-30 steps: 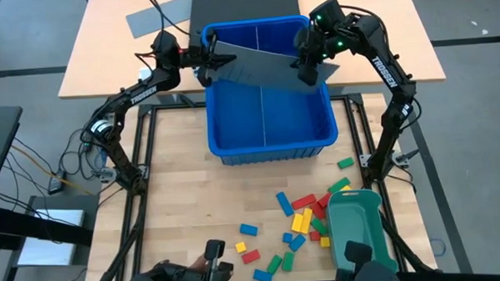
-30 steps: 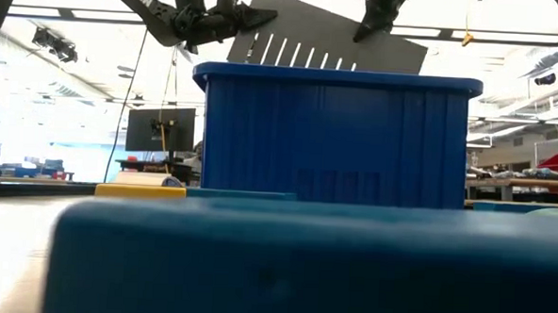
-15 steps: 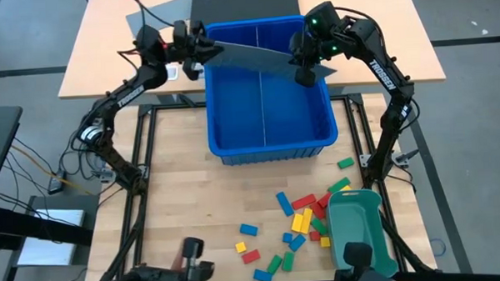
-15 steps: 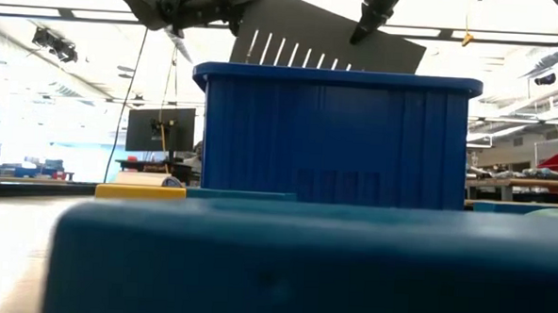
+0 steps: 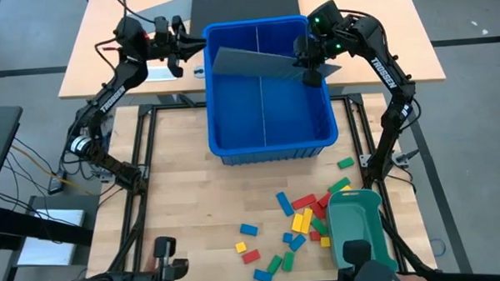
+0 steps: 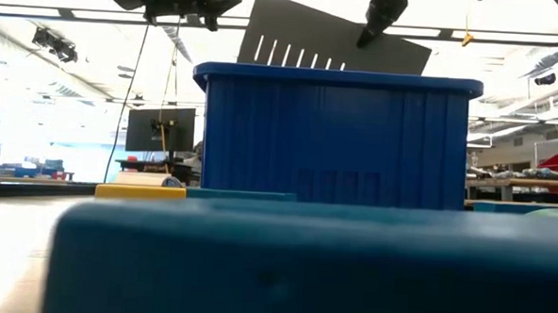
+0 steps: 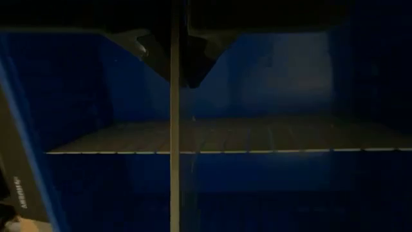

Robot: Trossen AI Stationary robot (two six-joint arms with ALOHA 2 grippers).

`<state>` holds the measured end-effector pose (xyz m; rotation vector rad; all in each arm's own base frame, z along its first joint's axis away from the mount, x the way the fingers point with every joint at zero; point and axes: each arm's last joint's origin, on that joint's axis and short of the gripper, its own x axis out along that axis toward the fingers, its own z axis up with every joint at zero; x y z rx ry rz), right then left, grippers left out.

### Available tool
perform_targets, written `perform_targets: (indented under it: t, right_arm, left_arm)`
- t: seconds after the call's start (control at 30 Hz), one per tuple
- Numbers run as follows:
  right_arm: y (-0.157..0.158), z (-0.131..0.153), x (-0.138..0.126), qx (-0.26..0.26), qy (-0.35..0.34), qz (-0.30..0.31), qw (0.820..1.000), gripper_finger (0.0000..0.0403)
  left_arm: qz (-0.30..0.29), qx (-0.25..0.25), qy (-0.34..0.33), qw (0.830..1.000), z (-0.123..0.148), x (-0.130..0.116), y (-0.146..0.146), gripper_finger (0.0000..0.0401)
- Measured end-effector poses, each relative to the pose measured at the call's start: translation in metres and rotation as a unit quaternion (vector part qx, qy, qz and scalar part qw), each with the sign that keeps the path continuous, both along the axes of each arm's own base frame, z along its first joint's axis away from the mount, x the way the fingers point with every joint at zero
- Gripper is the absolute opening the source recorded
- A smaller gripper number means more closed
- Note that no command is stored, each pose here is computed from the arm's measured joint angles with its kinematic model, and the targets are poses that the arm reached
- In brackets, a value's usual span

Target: Sort Items/Unsort Items

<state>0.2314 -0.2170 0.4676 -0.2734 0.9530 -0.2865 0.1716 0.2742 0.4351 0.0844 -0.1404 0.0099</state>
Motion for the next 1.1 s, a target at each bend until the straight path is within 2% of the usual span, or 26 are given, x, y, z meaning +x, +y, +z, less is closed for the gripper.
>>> perform_targets:
  t: [0.23,0.47,0.6,0.9,1.1]
  right_arm:
    - [0.000,-0.006,-0.001,-0.017,0.039,0.046,0.998,0.0000]
    - [0.001,-0.007,0.001,-0.021,0.046,0.045,0.998,0.0000]
    - [0.003,-0.007,0.003,-0.025,0.051,0.041,0.998,0.0000]
    - [0.003,-0.007,0.004,-0.026,0.053,0.037,0.998,0.0000]
    - [0.003,-0.007,0.004,-0.026,0.053,0.036,0.998,0.0000]
  left_arm:
    - [-0.010,-0.041,0.013,0.999,0.001,0.003,-0.001,0.0075]
    - [-0.023,-0.063,0.032,0.997,0.007,0.010,-0.008,0.0087]
    - [-0.039,-0.080,0.049,0.995,0.007,0.019,-0.015,0.0116]
    - [-0.073,-0.086,0.060,0.992,0.025,0.031,-0.033,0.0196]
    - [-0.040,-0.087,0.110,0.989,0.014,0.037,-0.039,0.0219]
